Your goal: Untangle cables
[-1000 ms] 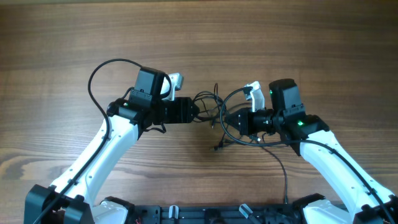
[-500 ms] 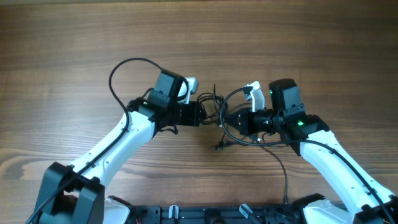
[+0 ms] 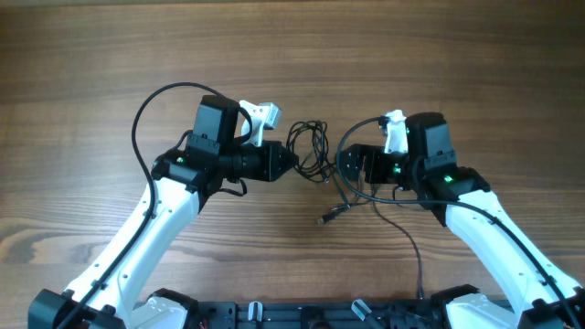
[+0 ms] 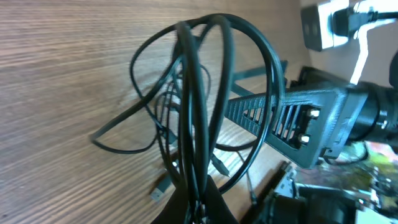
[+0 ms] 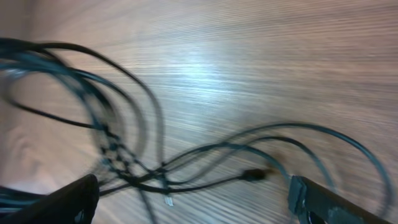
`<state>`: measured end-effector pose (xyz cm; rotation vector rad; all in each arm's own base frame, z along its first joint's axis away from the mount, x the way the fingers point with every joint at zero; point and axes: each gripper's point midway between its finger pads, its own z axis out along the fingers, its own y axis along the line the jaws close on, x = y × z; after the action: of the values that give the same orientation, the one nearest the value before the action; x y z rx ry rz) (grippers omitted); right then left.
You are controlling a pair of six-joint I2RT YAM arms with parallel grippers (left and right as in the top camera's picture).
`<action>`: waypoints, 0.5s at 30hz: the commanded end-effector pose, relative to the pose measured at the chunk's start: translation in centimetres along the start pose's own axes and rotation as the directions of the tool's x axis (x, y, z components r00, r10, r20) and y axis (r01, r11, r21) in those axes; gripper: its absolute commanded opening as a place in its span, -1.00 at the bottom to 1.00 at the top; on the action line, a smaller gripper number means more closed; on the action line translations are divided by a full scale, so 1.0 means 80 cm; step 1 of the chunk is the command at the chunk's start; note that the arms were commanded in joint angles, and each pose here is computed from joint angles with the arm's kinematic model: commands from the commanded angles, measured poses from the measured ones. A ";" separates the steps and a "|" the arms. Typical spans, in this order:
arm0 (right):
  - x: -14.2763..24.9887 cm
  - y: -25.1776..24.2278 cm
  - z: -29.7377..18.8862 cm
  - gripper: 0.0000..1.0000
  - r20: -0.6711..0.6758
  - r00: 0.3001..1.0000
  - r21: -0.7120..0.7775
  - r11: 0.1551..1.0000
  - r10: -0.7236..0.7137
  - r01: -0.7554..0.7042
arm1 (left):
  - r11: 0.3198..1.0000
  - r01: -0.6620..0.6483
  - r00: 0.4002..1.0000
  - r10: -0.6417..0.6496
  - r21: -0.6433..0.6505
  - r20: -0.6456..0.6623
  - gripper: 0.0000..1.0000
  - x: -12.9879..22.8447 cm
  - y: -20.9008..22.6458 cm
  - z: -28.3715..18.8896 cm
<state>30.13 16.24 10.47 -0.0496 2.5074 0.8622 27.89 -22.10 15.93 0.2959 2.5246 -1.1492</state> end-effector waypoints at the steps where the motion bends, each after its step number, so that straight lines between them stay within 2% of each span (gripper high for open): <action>1: 0.000 0.052 -0.005 0.95 -0.025 0.998 -0.233 0.972 -0.050 0.043 | 0.991 -0.025 0.999 0.029 0.129 -0.026 -0.92 0.007 -0.029 -0.006; 5: -0.005 0.057 -0.006 0.88 -0.010 0.998 -0.250 0.967 -0.059 0.055 | 0.950 -0.068 0.996 0.083 0.304 -0.038 -0.92 0.008 -0.069 -0.015; 7: -0.010 0.047 -0.003 0.83 0.008 0.999 -0.202 0.979 -0.041 0.042 | 0.907 -0.101 0.991 0.128 0.410 -0.038 -0.92 0.009 -0.093 -0.024; 10: -0.021 0.025 0.000 0.75 0.046 0.999 -0.102 0.995 0.028 -0.024 | 0.866 -0.113 0.987 0.156 0.486 -0.048 -0.92 0.014 -0.109 -0.033; 12: -0.024 -0.016 0.000 0.69 0.093 0.987 0.068 0.988 0.134 -0.141 | 0.868 -0.110 0.987 0.153 0.485 -0.050 -0.92 0.014 -0.108 -0.033; 13: -0.017 -0.057 -0.006 0.68 0.142 0.962 0.231 0.937 0.234 -0.262 | 0.874 -0.111 0.988 0.150 0.472 -0.046 -0.92 0.013 -0.106 -0.031; 14: 0.002 -0.108 -0.025 0.74 0.240 0.900 0.414 0.800 0.365 -0.434 | 0.899 -0.099 0.991 0.128 0.427 -0.041 -0.92 0.009 -0.095 -0.027; 15: 0.020 -0.141 -0.047 0.82 0.319 0.855 0.533 0.669 0.408 -0.518 | 0.931 -0.072 0.995 0.092 0.357 -0.040 -0.92 0.007 -0.077 -0.022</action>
<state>29.38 14.59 8.91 0.3051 2.6267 0.7778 24.56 -25.53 21.23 0.5620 2.2927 -1.6320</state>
